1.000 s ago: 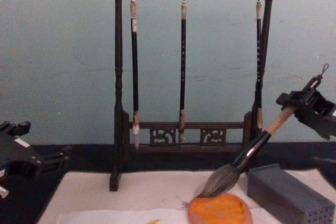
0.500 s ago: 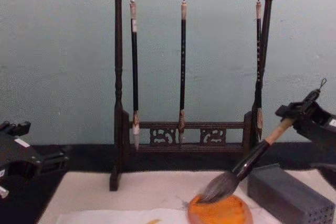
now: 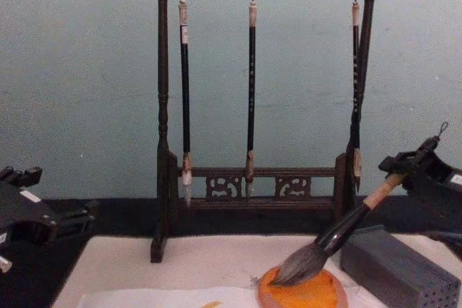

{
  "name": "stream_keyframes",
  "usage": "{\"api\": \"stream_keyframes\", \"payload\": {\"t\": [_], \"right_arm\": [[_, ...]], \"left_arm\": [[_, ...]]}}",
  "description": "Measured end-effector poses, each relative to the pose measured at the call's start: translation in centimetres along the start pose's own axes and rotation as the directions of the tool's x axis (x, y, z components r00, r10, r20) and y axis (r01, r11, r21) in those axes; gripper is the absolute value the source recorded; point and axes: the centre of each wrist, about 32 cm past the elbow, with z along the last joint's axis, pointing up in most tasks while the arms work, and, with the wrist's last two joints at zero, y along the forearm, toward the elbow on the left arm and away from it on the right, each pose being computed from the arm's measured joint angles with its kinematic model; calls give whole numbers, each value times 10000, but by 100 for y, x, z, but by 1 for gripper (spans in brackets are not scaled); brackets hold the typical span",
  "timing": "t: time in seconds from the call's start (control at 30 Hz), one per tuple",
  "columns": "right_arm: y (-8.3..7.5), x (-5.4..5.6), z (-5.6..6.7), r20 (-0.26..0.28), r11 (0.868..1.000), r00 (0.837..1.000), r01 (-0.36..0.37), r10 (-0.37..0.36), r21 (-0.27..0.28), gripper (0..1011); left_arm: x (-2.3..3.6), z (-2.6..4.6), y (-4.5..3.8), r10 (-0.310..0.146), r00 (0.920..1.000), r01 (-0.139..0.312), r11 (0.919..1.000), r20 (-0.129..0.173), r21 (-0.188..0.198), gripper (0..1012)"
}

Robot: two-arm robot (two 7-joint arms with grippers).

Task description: Pick up the brush from the inkstone, write on the paper, then place the brush back to its original position.

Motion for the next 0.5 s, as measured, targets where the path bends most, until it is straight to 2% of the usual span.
{"api": "stream_keyframes", "payload": {"t": [0.5], "right_arm": [[48,47,-34,-139,9998,9998,158,-159,-71,178]], "left_arm": [[0,0,0,0,10000,0,10000,0,-1,1001]]}}
